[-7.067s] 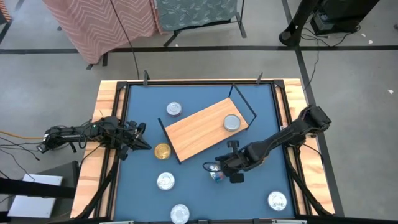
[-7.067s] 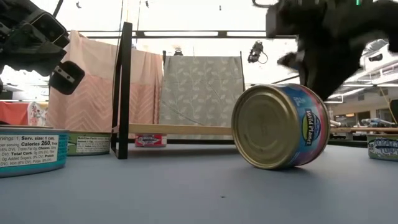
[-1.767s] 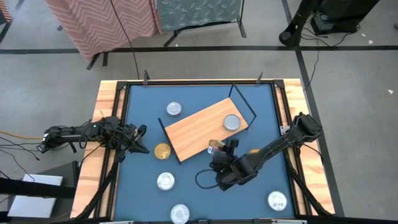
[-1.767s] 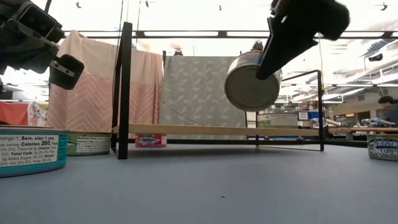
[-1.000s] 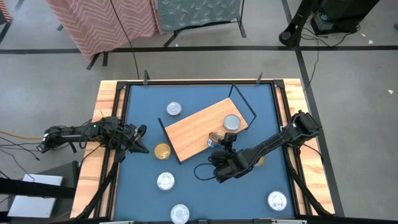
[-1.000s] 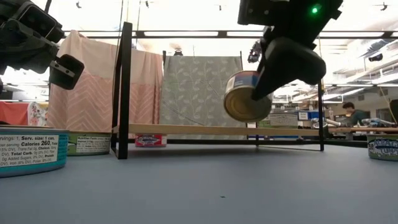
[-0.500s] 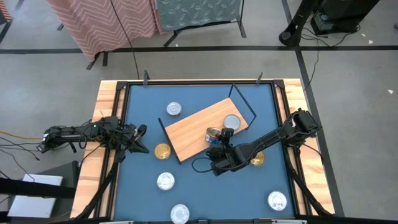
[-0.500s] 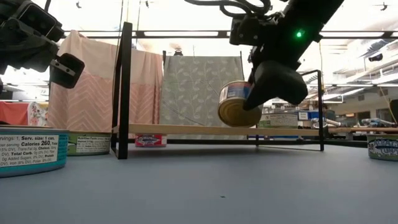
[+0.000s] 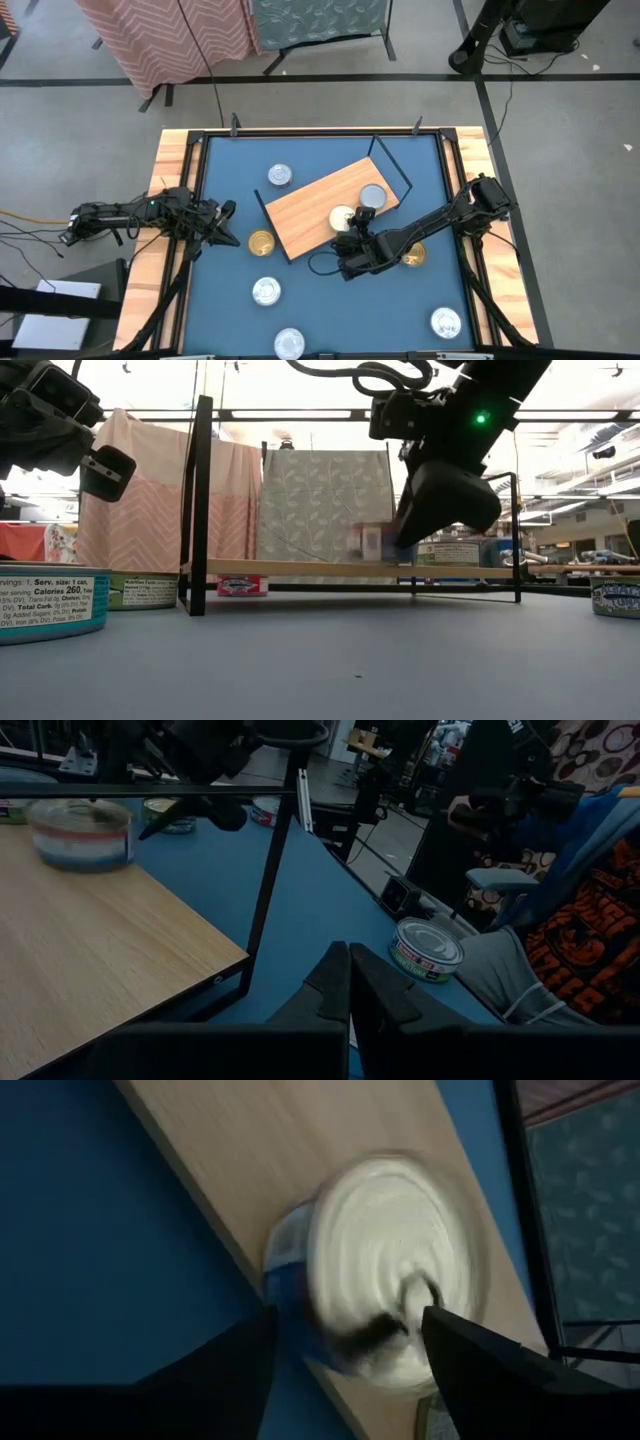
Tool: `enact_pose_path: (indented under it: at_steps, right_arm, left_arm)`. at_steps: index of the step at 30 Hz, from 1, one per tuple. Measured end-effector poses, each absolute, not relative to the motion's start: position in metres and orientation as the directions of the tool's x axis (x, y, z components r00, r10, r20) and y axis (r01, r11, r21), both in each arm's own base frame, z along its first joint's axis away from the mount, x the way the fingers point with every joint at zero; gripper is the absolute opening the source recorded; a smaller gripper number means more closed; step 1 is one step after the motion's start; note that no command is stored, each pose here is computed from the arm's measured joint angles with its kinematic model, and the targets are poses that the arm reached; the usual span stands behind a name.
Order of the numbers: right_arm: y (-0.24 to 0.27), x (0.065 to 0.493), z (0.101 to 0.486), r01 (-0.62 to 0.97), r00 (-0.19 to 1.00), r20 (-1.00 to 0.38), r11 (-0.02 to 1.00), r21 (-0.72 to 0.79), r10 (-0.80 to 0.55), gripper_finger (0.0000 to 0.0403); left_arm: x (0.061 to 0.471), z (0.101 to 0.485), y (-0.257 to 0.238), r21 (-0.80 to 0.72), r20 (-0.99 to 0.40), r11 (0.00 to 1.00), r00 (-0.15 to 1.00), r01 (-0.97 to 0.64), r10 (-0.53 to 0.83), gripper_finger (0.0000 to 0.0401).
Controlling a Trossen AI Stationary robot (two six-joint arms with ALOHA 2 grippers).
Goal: Stack canned seafood by type on shelf
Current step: Put the blue/pink tuna can on the shelf
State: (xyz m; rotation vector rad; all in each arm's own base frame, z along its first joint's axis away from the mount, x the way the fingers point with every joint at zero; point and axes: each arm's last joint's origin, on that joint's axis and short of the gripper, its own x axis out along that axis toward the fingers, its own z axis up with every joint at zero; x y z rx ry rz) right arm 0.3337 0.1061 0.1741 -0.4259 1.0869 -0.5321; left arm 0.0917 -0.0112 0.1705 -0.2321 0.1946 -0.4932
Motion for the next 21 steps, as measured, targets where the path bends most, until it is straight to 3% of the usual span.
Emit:
enact_pose_path:
  at_steps: [21]
  right_arm:
    - [0.1066,0.3368,0.1755,0.246,0.391,-0.687,0.789,-0.563,-0.612,0.024]
  left_arm:
    - [0.0917,0.1704,-0.0113,-0.266,-0.129,0.855,0.863,0.445,-0.489,0.0007]
